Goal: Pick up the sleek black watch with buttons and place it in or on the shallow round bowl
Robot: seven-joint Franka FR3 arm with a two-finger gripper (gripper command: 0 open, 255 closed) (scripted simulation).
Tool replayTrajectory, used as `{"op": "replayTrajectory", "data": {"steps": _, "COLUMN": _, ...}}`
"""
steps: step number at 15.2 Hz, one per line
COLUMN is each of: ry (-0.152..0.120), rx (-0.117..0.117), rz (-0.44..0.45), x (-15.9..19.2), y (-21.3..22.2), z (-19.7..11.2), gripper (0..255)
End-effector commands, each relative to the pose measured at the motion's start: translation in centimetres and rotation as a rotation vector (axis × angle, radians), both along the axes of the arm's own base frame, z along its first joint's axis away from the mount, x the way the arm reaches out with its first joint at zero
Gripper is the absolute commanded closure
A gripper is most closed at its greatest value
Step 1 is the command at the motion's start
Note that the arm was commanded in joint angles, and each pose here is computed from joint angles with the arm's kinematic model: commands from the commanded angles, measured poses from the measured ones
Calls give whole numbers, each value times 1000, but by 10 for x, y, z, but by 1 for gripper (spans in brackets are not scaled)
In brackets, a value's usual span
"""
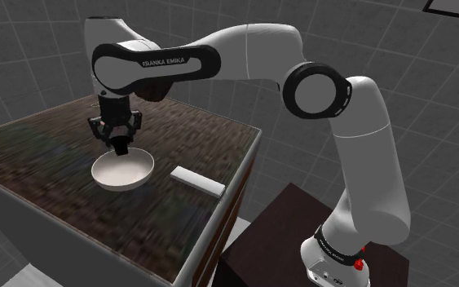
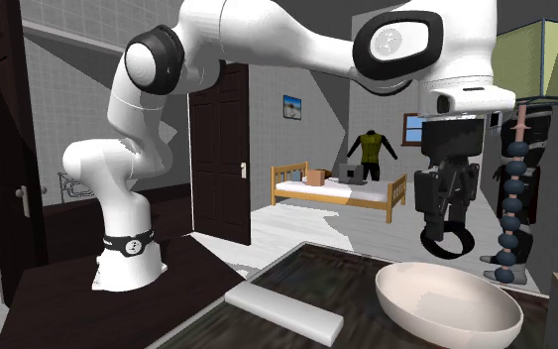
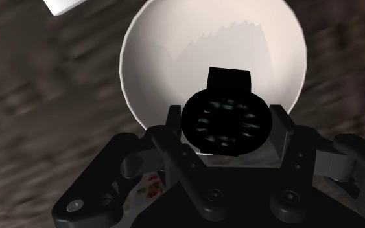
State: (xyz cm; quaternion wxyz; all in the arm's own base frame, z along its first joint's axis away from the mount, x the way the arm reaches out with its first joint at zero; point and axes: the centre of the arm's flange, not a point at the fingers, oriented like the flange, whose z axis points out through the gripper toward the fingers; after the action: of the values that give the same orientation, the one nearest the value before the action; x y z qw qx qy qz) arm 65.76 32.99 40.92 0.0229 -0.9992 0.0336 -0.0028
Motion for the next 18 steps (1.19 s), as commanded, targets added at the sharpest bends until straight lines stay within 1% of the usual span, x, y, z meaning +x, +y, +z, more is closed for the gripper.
{"op": "replayTrajectory", "data": {"steps": 1, "ry": -1, "rx": 0, "rz": 0, "x": 0, "y": 0, "z": -10, "gripper": 255}}
{"op": "replayTrajectory", "data": {"steps": 10, "ry": -1, "rx": 0, "rz": 0, "x": 0, "y": 0, "z": -59, "gripper": 255}}
{"op": "replayTrajectory", "data": {"steps": 17, "ry": -1, "rx": 0, "rz": 0, "x": 0, "y": 0, "z": -59, "gripper": 255}}
{"op": "replayTrajectory", "data": {"steps": 18, "ry": -1, "rx": 0, "rz": 0, "x": 0, "y": 0, "z": -59, "gripper": 0}}
